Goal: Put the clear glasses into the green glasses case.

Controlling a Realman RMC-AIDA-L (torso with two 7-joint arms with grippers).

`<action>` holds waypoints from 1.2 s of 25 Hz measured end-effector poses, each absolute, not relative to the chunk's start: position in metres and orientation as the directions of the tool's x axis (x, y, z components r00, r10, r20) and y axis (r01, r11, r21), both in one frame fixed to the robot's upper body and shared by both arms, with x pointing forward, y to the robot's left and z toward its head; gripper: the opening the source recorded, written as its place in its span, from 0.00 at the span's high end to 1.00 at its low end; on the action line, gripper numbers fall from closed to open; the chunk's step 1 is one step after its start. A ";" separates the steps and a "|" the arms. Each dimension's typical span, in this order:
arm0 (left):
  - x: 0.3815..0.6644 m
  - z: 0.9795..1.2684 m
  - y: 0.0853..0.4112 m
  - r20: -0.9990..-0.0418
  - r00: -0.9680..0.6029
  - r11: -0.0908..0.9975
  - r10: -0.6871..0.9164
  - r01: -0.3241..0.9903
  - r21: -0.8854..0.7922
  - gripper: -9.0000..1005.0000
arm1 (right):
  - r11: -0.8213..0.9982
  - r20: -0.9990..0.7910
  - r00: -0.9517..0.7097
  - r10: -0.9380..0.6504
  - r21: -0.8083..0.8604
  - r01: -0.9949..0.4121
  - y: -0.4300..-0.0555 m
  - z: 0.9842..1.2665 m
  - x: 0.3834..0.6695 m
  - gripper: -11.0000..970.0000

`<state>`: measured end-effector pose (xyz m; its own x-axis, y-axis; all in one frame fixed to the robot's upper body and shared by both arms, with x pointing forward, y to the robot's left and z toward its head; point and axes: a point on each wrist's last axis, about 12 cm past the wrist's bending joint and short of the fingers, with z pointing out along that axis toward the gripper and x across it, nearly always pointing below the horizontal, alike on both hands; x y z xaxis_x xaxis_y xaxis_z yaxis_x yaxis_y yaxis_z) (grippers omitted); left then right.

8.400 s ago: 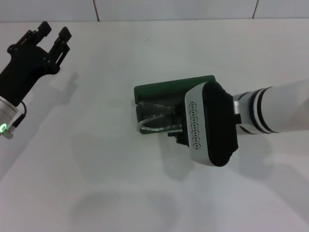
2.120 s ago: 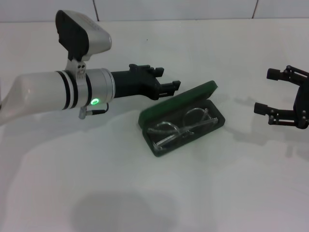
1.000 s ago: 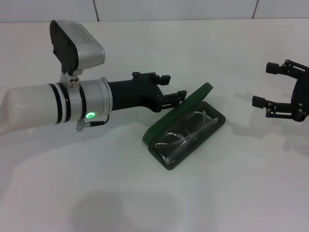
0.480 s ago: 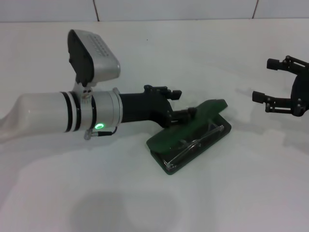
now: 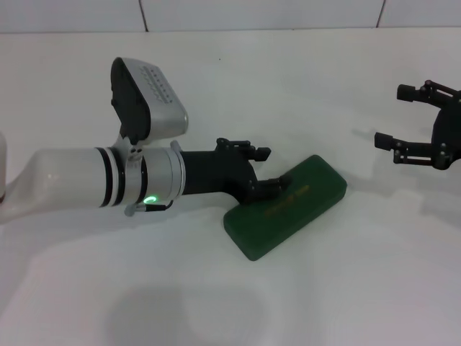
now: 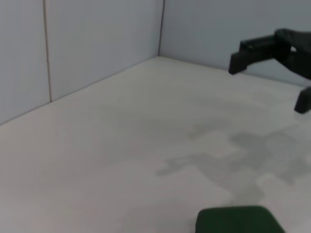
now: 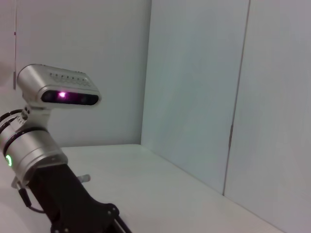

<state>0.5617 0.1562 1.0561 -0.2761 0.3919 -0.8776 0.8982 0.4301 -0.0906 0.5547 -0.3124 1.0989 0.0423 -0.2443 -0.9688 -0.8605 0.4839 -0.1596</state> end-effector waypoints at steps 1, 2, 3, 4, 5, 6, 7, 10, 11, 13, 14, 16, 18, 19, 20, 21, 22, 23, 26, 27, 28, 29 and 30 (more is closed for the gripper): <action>0.561 1.054 0.155 -0.874 -0.271 0.429 0.404 0.900 -0.080 0.36 | 0.484 -0.969 0.042 -0.244 -0.159 -0.861 -0.312 1.099 0.555 0.08; 0.561 1.053 0.155 -0.872 -0.268 0.429 0.410 0.900 -0.075 0.36 | 0.483 -0.969 0.042 -0.245 -0.160 -0.861 -0.312 1.099 0.555 0.08; 0.560 1.052 0.154 -0.869 -0.265 0.428 0.418 0.901 -0.069 0.36 | 0.483 -0.969 0.042 -0.245 -0.160 -0.861 -0.311 1.099 0.555 0.08; 0.559 1.051 0.153 -0.866 -0.261 0.427 0.426 0.902 -0.062 0.36 | 0.484 -0.969 0.041 -0.245 -0.159 -0.861 -0.311 1.098 0.555 0.08; 0.559 1.049 0.152 -0.863 -0.258 0.427 0.434 0.903 -0.055 0.36 | 0.484 -0.969 0.040 -0.245 -0.159 -0.861 -0.311 1.098 0.555 0.08; 0.559 1.049 0.152 -0.862 -0.258 0.431 0.436 0.901 -0.052 0.36 | 0.484 -0.969 0.040 -0.244 -0.157 -0.861 -0.309 1.098 0.556 0.08; 0.559 1.049 0.152 -0.862 -0.258 0.431 0.436 0.901 -0.052 0.36 | 0.485 -0.969 0.040 -0.244 -0.157 -0.860 -0.309 1.098 0.556 0.08; 0.560 1.052 0.153 -0.875 -0.257 0.443 0.409 0.895 -0.056 0.36 | 0.486 -0.970 0.041 -0.241 -0.157 -0.860 -0.309 1.098 0.556 0.08; 0.560 1.055 0.153 -0.884 -0.252 0.445 0.394 0.894 -0.057 0.36 | 0.484 -0.970 0.042 -0.239 -0.157 -0.861 -0.309 1.098 0.556 0.08; 0.559 1.062 0.154 -0.910 -0.230 0.443 0.346 0.894 -0.057 0.36 | 0.476 -0.972 0.046 -0.232 -0.155 -0.866 -0.308 1.099 0.555 0.08; 0.559 1.065 0.156 -0.921 -0.217 0.443 0.322 0.895 -0.056 0.36 | 0.470 -0.973 0.049 -0.227 -0.154 -0.869 -0.307 1.100 0.554 0.08; 0.556 1.073 0.165 -0.951 -0.187 0.435 0.246 0.898 -0.064 0.36 | 0.450 -0.974 0.060 -0.216 -0.154 -0.880 -0.306 1.102 0.553 0.08; 0.551 1.081 0.178 -0.973 -0.163 0.414 0.161 0.906 -0.084 0.36 | 0.410 -0.977 0.077 -0.197 -0.154 -0.899 -0.301 1.107 0.552 0.08; 0.547 1.085 0.185 -0.982 -0.146 0.395 0.117 0.915 -0.089 0.36 | 0.389 -0.979 0.086 -0.186 -0.154 -0.908 -0.298 1.109 0.552 0.08; 0.543 1.088 0.195 -0.989 -0.129 0.382 0.067 0.919 -0.094 0.36 | 0.358 -0.981 0.097 -0.170 -0.153 -0.921 -0.295 1.112 0.551 0.08; 0.537 1.091 0.204 -0.994 -0.107 0.365 0.018 0.926 -0.093 0.36 | 0.325 -0.982 0.108 -0.153 -0.153 -0.933 -0.291 1.115 0.550 0.08; 0.532 1.093 0.213 -0.996 -0.082 0.351 -0.029 0.932 -0.087 0.36 | 0.280 -0.984 0.120 -0.132 -0.153 -0.948 -0.285 1.119 0.551 0.08; 0.528 1.094 0.219 -0.996 -0.063 0.345 -0.057 0.935 -0.079 0.36 | 0.261 -0.984 0.123 -0.126 -0.152 -0.953 -0.283 1.121 0.551 0.08; 0.514 1.093 0.235 -0.992 0.007 0.327 -0.126 0.944 -0.035 0.36 | 0.188 -0.985 0.133 -0.109 -0.151 -0.970 -0.272 1.125 0.551 0.08; 0.512 1.092 0.236 -0.991 0.017 0.327 -0.132 0.945 -0.027 0.36 | 0.121 -0.985 0.137 -0.105 -0.149 -0.981 -0.261 1.127 0.552 0.08; 0.509 1.090 0.238 -0.991 0.029 0.329 -0.133 0.944 -0.017 0.36 | 0.113 -0.985 0.137 -0.106 -0.149 -0.982 -0.259 1.127 0.552 0.08; 0.507 1.088 0.239 -0.991 0.039 0.333 -0.129 0.943 -0.006 0.36 | 0.102 -0.985 0.135 -0.111 -0.147 -0.984 -0.256 1.127 0.553 0.08; 0.504 1.085 0.239 -0.991 0.046 0.339 -0.125 0.941 0.001 0.36 | 0.093 -0.984 0.136 -0.114 -0.147 -0.985 -0.252 1.127 0.554 0.08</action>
